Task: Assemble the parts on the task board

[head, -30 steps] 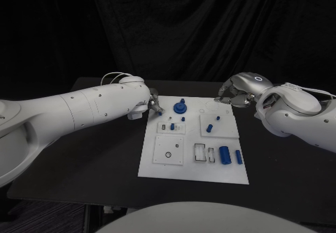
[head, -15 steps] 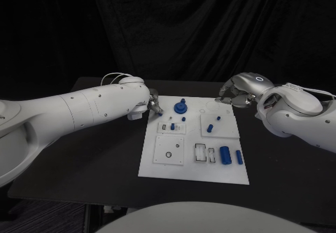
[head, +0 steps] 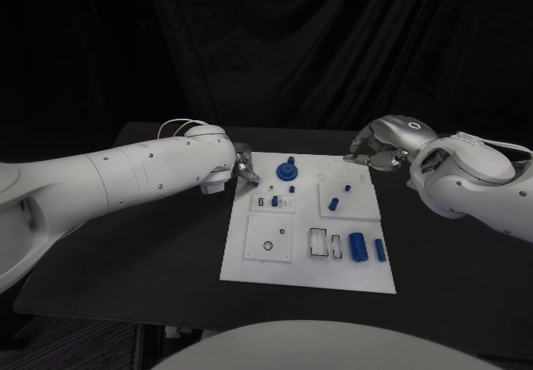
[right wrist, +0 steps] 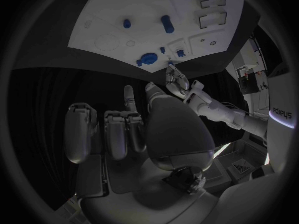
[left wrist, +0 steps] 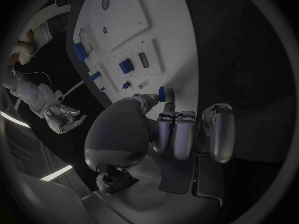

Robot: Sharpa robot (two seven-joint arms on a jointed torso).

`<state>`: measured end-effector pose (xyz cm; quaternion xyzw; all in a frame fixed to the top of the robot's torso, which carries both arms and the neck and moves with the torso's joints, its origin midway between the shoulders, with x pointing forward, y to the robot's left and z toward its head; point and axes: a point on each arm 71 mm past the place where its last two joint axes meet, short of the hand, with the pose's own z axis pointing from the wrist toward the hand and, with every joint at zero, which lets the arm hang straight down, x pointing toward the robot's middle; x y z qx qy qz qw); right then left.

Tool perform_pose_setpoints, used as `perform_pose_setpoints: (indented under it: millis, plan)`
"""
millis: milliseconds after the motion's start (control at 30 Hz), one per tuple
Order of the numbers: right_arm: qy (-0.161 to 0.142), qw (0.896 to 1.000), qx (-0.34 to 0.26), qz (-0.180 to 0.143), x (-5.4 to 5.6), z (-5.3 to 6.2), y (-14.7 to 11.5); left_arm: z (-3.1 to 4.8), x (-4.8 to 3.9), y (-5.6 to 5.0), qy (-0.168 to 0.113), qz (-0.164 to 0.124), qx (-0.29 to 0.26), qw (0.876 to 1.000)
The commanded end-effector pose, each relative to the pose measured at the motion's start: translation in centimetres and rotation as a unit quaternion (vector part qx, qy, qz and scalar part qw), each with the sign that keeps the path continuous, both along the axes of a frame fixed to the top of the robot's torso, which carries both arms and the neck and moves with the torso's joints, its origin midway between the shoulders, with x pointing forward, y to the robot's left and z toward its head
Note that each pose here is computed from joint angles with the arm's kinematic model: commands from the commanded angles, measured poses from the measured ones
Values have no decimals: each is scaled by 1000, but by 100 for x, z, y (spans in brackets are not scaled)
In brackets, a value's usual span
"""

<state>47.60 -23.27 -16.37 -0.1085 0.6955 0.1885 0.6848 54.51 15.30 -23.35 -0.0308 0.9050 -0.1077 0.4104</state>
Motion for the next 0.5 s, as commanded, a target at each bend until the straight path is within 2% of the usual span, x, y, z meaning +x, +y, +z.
perform_pose_setpoints:
  millis: [33,367,500]
  plan:
    - [0,1000,-1,-10,2,-5,-31,20,-58,-12,-17,-1,-21,1000]
    - [0,1000,-2,-14,13,-8,-56,66,-296,82,-21,2,-38,999]
    - [0,1000,-3,-16,16,-10,-68,63,-389,99,-1,21,-61,998]
